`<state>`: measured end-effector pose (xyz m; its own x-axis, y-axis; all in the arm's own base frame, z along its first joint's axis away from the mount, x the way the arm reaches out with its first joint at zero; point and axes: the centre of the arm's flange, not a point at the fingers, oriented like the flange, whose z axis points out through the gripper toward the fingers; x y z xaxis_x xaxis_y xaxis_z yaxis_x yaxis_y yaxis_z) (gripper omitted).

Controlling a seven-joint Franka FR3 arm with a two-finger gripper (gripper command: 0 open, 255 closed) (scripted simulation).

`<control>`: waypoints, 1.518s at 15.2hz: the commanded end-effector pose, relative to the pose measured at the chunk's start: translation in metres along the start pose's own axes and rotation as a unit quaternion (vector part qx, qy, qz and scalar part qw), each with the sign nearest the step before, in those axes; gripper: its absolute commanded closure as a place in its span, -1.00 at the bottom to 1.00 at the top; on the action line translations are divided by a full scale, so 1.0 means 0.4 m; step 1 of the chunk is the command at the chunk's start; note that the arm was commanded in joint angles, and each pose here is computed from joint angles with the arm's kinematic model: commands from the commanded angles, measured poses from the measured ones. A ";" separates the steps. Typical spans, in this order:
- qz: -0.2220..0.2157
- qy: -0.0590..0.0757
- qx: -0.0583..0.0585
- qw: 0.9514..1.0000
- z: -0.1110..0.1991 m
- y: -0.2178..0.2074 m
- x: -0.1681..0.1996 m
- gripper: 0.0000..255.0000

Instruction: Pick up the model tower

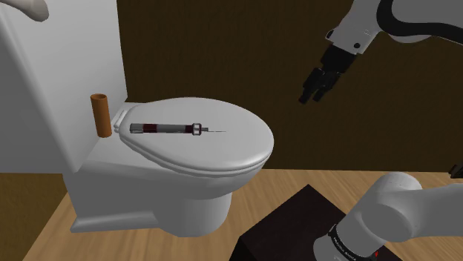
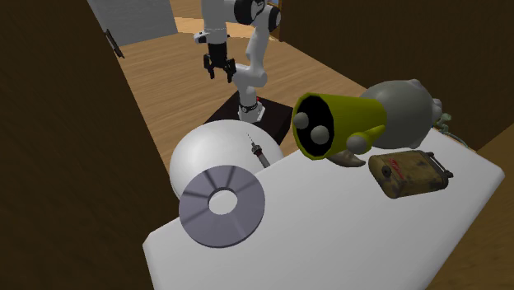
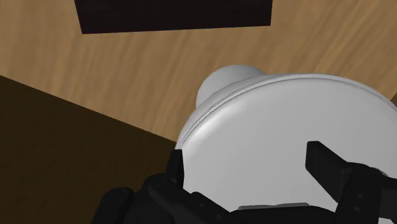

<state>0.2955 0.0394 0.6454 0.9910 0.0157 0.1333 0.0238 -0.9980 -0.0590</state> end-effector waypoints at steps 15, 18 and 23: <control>-0.112 -0.047 -0.053 0.991 0.168 -0.385 0.295 -1.00; -0.136 -0.057 -0.064 0.987 0.213 -0.473 0.345 -1.00; -0.175 -0.074 -0.083 0.978 0.295 -0.622 0.415 -1.00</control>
<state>0.4647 0.2819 0.5717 0.9396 0.3416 -0.0202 0.3414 -0.9322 0.1203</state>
